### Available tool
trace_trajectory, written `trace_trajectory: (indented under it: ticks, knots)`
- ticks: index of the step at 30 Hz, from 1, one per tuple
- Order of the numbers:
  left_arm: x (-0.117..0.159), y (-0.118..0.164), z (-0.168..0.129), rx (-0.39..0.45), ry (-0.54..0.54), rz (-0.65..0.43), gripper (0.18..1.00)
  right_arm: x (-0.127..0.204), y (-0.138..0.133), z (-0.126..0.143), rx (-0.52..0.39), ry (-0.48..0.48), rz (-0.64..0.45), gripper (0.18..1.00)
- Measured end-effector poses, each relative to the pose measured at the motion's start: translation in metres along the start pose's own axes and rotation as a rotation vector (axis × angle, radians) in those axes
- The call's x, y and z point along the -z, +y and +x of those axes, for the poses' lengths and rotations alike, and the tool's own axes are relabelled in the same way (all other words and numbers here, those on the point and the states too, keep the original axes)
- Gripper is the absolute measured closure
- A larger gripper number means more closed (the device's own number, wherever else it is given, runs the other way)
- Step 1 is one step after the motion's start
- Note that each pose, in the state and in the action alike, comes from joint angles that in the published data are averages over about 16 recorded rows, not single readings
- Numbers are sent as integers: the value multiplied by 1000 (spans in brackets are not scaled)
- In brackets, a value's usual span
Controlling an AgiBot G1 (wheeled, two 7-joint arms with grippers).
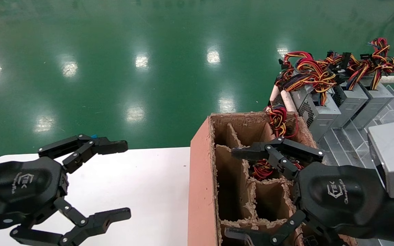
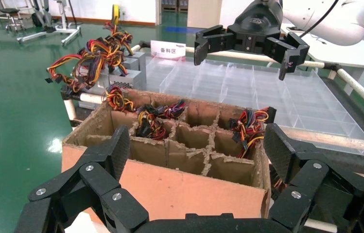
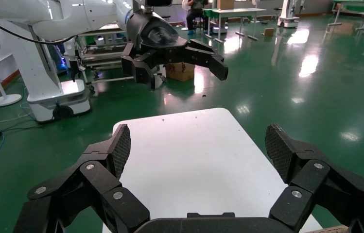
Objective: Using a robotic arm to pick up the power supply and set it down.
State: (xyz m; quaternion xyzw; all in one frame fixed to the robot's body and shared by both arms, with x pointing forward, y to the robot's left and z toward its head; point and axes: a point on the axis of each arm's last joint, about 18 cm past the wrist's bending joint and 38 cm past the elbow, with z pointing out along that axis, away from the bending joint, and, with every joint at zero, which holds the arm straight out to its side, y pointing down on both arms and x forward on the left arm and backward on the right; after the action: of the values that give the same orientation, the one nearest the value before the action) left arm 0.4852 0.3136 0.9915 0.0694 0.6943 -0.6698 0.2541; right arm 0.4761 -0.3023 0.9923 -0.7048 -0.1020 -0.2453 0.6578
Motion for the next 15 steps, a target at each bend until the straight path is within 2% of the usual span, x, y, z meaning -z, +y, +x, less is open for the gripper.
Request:
trace_trajectory:
  ticks: [15]
  knots:
    - [0, 0, 0, 0, 0, 0, 184, 0, 0, 0, 0, 0, 0, 179]
